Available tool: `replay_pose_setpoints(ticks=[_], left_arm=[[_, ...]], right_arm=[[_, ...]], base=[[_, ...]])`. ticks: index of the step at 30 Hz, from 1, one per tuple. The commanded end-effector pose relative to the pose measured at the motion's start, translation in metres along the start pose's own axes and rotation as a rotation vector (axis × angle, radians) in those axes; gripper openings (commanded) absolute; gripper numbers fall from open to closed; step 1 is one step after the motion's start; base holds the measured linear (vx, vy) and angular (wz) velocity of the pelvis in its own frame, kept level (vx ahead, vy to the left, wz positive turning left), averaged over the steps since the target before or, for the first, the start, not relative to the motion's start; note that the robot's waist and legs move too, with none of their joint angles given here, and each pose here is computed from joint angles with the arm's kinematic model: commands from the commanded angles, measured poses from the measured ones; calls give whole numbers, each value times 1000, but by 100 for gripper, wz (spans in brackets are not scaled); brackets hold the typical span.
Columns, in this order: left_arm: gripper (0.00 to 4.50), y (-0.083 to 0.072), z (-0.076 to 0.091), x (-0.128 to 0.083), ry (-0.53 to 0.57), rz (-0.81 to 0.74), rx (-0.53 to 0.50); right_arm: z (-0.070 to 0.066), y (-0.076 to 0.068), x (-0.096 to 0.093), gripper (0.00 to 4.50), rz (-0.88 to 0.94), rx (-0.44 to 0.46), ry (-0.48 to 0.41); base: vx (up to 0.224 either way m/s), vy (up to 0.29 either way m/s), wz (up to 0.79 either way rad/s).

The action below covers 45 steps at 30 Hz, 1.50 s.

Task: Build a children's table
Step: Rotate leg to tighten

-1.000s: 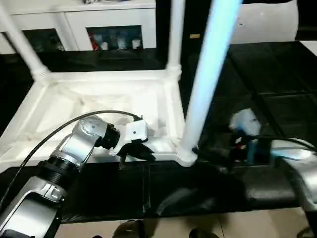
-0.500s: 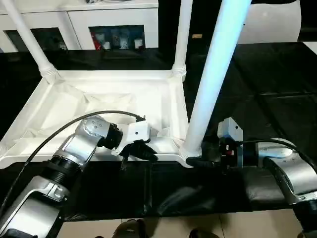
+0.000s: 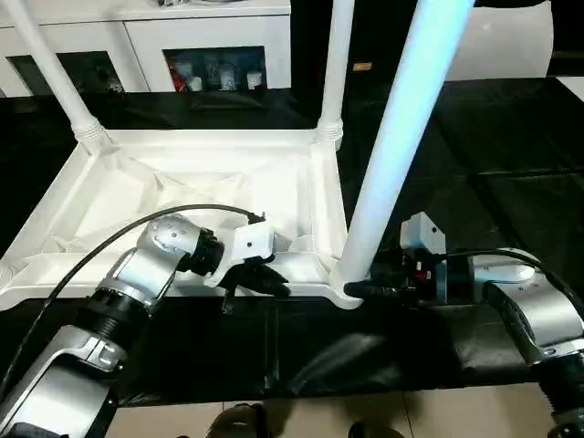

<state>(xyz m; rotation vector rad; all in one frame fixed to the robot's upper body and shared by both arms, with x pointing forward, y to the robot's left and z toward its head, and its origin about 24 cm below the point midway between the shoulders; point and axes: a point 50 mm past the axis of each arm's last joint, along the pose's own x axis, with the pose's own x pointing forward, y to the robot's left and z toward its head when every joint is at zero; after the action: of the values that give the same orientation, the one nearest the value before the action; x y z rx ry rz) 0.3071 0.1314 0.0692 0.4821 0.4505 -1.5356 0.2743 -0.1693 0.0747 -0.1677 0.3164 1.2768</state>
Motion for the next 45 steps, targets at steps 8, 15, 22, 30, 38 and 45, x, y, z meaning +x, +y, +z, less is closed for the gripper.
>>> replay_pose_setpoints(ticks=[8,15,22,30,38,45], left_arm=[[0,6,21,24,-153,183,-79],[0,17,39,58,-203,391,-207],[0,19,60,77,-229,445,-211],[0,13,43,63,-188,353,-152],[0,9,10,21,-73,269,-64],[0,13,3,-10,-69,251,-84]], right_arm=[[-1,32,49,237,-67,177,-140],[11,41,106,236,-289,348,-155],[17,30,128,306,-536,427,-147],[10,14,87,376,-680,296,-182],[0,12,11,448,-670,221,-224],[-2,27,-11,448,-482,131,-138]], base=[[0,0,0],[0,0,0],[0,0,0],[-4,7,0],[29,-7,0],[54,-39,4]])
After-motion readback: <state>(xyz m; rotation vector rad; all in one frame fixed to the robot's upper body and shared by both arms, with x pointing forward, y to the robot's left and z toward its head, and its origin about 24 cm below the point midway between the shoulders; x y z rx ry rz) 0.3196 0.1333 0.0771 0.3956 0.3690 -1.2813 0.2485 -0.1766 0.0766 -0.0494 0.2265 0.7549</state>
